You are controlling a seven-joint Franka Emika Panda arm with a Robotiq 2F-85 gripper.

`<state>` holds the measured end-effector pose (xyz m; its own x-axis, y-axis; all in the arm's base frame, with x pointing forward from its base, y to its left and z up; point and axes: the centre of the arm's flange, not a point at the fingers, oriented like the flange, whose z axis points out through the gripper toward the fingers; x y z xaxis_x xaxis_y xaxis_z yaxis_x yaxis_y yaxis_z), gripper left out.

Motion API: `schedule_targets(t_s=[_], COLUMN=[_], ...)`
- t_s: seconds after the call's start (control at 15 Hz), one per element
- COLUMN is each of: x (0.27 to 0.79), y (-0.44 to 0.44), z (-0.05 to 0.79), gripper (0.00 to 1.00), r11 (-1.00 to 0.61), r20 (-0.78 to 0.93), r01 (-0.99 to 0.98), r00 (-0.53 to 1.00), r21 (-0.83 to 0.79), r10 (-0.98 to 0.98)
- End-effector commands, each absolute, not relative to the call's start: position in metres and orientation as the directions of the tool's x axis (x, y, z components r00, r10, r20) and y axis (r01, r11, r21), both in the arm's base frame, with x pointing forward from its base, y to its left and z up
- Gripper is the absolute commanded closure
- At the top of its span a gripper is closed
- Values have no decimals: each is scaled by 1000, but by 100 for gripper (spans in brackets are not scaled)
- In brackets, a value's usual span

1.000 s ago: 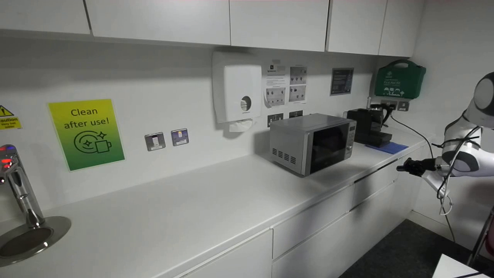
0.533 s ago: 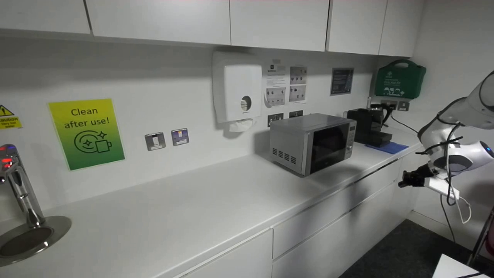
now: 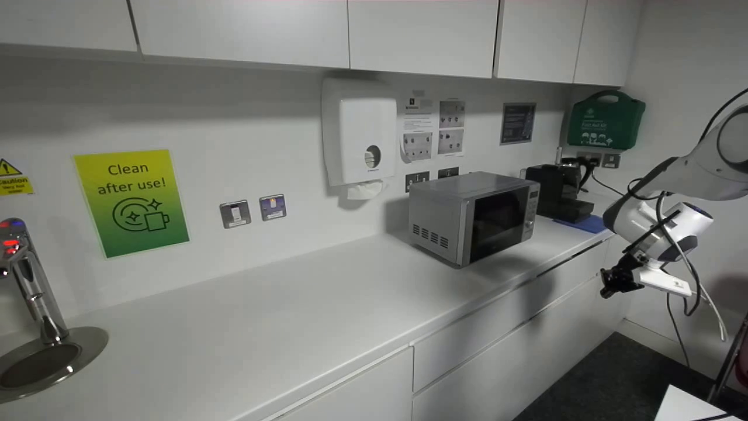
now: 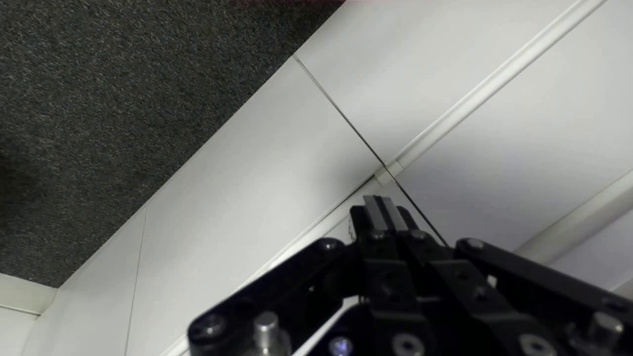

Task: Press a button on the microwave

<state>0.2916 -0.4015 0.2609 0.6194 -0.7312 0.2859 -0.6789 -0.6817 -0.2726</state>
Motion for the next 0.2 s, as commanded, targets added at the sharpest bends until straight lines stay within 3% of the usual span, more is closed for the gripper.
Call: schedule_targets(t_s=[0.0, 0.13], x=[292, 294], y=[-402, -403], z=[262, 264], gripper=[99, 84], r11=[-681, -681], r20=[288, 295], r01=[-679, -678], r00=[617, 615], r21=[-274, -275], r10=[-732, -731])
